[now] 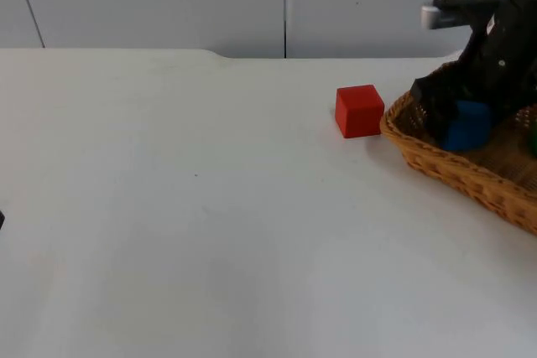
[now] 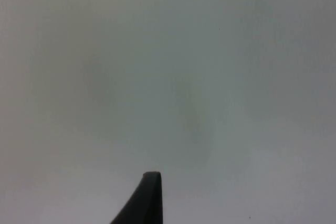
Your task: Place all geometric objects except the red cube into the basket.
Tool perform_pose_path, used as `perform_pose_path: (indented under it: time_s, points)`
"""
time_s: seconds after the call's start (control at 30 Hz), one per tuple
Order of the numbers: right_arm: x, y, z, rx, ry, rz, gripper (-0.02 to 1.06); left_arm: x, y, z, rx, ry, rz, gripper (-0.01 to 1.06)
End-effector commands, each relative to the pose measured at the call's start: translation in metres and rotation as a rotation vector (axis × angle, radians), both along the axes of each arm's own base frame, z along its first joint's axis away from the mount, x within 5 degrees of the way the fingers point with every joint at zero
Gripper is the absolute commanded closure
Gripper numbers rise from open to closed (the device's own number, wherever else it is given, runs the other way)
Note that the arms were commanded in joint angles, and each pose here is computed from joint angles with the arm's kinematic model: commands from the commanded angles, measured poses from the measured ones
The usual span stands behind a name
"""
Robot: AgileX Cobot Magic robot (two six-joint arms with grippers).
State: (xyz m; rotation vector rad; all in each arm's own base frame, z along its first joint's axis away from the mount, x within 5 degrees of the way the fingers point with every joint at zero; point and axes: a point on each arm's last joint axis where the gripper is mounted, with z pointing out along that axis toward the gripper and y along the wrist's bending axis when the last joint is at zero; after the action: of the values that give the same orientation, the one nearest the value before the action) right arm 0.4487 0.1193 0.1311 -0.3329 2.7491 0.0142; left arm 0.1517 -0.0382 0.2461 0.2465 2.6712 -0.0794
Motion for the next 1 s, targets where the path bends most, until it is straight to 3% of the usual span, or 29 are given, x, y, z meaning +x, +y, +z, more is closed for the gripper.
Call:
perform_pose_path:
  time_s: [0.0,0.03,0.07,0.23,0.3,0.47,0.63,0.83,0.97]
  points:
    - [0.002,-0.001,0.006,0.011,-0.023,-0.005,0.13,-0.001,0.001,0.000,-0.002,-0.008,0.001,0.00]
    - [0.001,-0.001,0.010,0.014,-0.020,-0.008,0.03,-0.001,0.001,0.000,-0.003,-0.010,0.001,0.00]
    - [0.000,-0.001,0.017,0.017,-0.030,-0.006,-0.01,-0.001,0.001,0.000,-0.003,-0.010,0.001,0.00]
    - [-0.007,-0.001,0.060,0.033,-0.091,-0.004,-0.01,-0.001,0.001,0.000,-0.003,-0.010,0.001,0.00]
    - [-0.017,-0.004,0.100,0.044,-0.148,0.003,-0.01,-0.001,0.001,0.000,-0.003,-0.010,0.001,0.00]
    - [-0.061,-0.017,0.194,0.063,-0.291,0.035,-0.01,-0.001,0.001,0.000,-0.003,-0.010,0.001,0.00]
    - [-0.107,-0.029,0.243,0.083,-0.391,0.048,-0.01,-0.001,0.001,0.000,-0.003,-0.010,0.001,0.00]
    - [-0.157,-0.043,0.267,0.101,-0.462,0.047,-0.01,0.000,0.000,0.005,-0.007,-0.016,0.002,0.00]
    - [-0.213,-0.058,0.276,0.106,-0.519,0.059,-0.01,-0.001,0.000,0.025,-0.029,-0.089,0.003,0.00]
